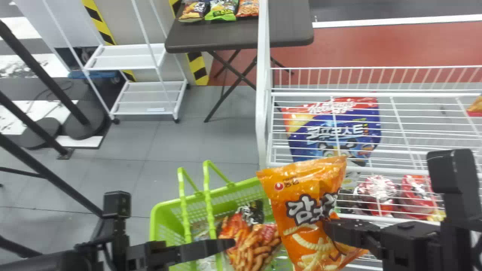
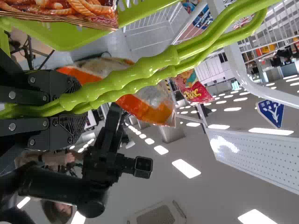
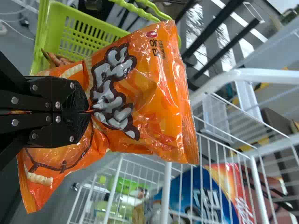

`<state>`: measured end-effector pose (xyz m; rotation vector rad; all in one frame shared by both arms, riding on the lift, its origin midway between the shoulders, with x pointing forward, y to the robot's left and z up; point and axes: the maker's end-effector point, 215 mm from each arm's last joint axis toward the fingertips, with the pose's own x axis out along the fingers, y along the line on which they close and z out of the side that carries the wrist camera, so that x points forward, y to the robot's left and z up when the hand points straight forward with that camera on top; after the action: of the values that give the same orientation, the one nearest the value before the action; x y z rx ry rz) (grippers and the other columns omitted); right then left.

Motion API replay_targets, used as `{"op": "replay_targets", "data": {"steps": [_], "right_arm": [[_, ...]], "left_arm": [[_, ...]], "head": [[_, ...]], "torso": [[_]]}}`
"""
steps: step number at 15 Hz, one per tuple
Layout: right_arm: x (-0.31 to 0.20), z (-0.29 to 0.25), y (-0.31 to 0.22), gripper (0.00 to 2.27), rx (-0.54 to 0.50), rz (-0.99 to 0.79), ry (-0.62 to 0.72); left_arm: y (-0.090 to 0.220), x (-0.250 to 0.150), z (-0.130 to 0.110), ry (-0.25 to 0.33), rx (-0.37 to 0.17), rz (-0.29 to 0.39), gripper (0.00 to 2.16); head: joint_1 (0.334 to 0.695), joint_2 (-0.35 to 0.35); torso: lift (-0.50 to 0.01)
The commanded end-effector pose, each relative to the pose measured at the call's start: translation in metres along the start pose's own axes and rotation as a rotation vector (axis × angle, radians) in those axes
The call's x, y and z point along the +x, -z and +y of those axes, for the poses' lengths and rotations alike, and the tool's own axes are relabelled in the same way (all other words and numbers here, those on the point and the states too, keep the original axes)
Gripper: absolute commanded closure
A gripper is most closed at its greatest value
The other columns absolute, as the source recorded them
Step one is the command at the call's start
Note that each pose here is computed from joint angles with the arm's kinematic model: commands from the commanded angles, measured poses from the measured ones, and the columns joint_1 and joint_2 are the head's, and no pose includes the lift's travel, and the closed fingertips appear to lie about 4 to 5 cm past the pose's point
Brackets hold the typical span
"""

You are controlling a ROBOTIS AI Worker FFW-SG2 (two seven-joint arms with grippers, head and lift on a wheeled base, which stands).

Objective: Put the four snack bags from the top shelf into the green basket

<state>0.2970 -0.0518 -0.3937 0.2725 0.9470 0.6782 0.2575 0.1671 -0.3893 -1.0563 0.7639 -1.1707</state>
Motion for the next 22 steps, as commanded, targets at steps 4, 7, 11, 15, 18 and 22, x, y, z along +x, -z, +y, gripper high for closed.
{"op": "replay_targets", "data": {"steps": [4, 7, 11, 15, 18, 22], "right_arm": [[0.071, 0.049, 0.048, 2.26, -0.048, 0.199, -0.104], [0.093, 0.065, 0.053, 2.26, -0.067, 0.246, -0.126], [0.145, 0.062, 0.015, 2.26, -0.161, 0.138, -0.063], [0.185, 0.062, -0.027, 0.47, -0.247, 0.015, -0.057], [0.167, 0.059, 0.035, 0.00, -0.212, 0.229, -0.066], [0.095, 0.035, 0.005, 0.04, -0.122, 0.145, -0.042]], "left_arm": [[0.007, 0.016, -0.011, 0.042, 0.000, 0.035, 2.15], [0.010, 0.021, -0.012, 0.051, -0.003, 0.045, 2.15], [0.012, 0.023, -0.012, 0.055, -0.005, 0.052, 2.15], [0.013, 0.024, -0.013, 0.056, -0.005, 0.062, 2.15], [0.011, 0.020, -0.013, 0.055, -0.006, 0.054, 2.15], [0.008, 0.013, -0.012, 0.048, -0.003, 0.040, 2.15]], "head": [[0.695, 0.317], [0.695, 0.350], [0.695, 0.350], [0.695, 0.350], [0.695, 0.350], [0.695, 0.350]], "torso": [[0.000], [0.000], [0.000], [0.000], [0.000], [0.000]]}}
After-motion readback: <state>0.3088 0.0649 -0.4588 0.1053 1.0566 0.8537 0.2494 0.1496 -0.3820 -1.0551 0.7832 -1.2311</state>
